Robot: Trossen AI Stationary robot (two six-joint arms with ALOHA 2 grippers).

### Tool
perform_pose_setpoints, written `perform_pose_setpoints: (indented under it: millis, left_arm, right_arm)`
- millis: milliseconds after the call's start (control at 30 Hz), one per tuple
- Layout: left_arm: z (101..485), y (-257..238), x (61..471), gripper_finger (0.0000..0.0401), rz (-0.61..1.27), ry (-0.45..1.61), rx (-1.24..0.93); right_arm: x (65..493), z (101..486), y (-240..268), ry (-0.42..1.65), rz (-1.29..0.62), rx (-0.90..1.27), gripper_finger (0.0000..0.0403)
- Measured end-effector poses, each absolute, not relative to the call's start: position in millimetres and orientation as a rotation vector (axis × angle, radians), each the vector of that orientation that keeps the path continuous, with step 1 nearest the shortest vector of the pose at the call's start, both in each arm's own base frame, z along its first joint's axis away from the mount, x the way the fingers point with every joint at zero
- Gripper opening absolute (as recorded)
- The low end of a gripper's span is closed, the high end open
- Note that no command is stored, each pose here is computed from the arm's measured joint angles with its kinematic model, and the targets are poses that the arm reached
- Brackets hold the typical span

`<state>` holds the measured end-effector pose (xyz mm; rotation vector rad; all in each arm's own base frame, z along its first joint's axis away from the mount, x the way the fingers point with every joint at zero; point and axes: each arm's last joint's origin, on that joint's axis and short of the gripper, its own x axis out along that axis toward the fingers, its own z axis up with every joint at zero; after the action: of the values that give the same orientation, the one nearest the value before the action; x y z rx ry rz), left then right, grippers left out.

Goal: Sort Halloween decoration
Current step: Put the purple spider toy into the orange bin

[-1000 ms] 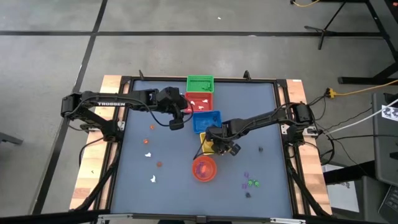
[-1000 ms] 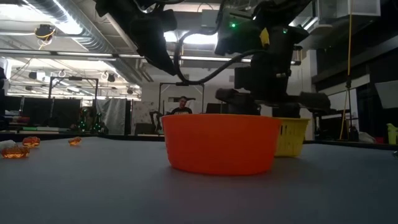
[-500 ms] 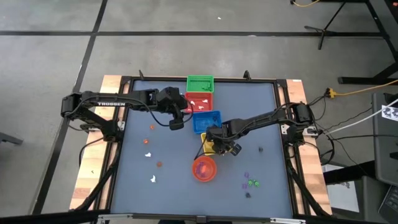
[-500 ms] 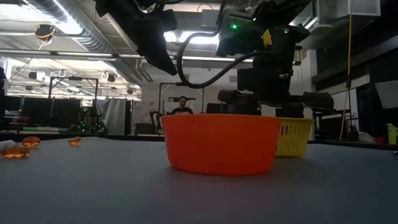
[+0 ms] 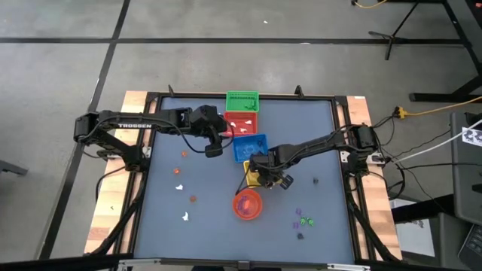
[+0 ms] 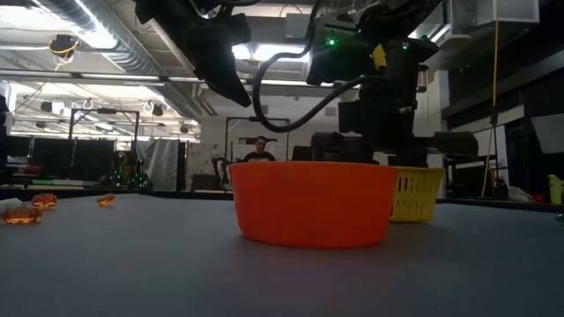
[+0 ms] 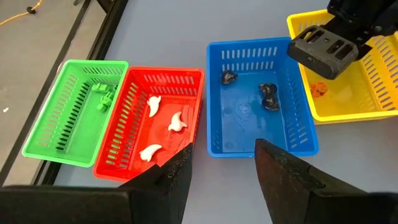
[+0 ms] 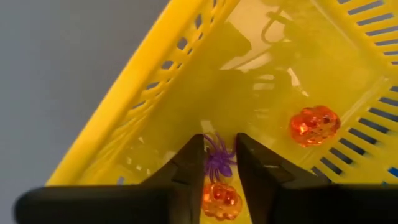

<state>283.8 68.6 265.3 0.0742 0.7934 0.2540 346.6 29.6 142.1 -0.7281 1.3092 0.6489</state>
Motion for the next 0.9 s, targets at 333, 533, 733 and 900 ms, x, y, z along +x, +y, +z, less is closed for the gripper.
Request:
perform_pose_setpoints:
  millis: [333,533,733,900]
  left_arm:
    - [265.1,68.5,283.7,0.0157,0.254,0.794,0.074]
    - [265.0,68.5,283.8,0.0157,0.254,0.794,0.074]
    - [264.9,68.5,283.7,0.0157,0.254,0.796,0.075]
    - [267.2,68.2,281.7,0.0157,0.254,0.792,0.075]
  right_arm:
    - [346.2,141.2,29.7,1.312,0.652,-0.725,0.0029]
    - [346.1,141.9,29.7,1.311,0.647,-0.731,0.0012]
    - [347.7,148.0,29.8,1.318,0.648,-0.732,0.0001]
    - [355.2,162.0,29.7,1.318,0.618,-0.716,0.0001]
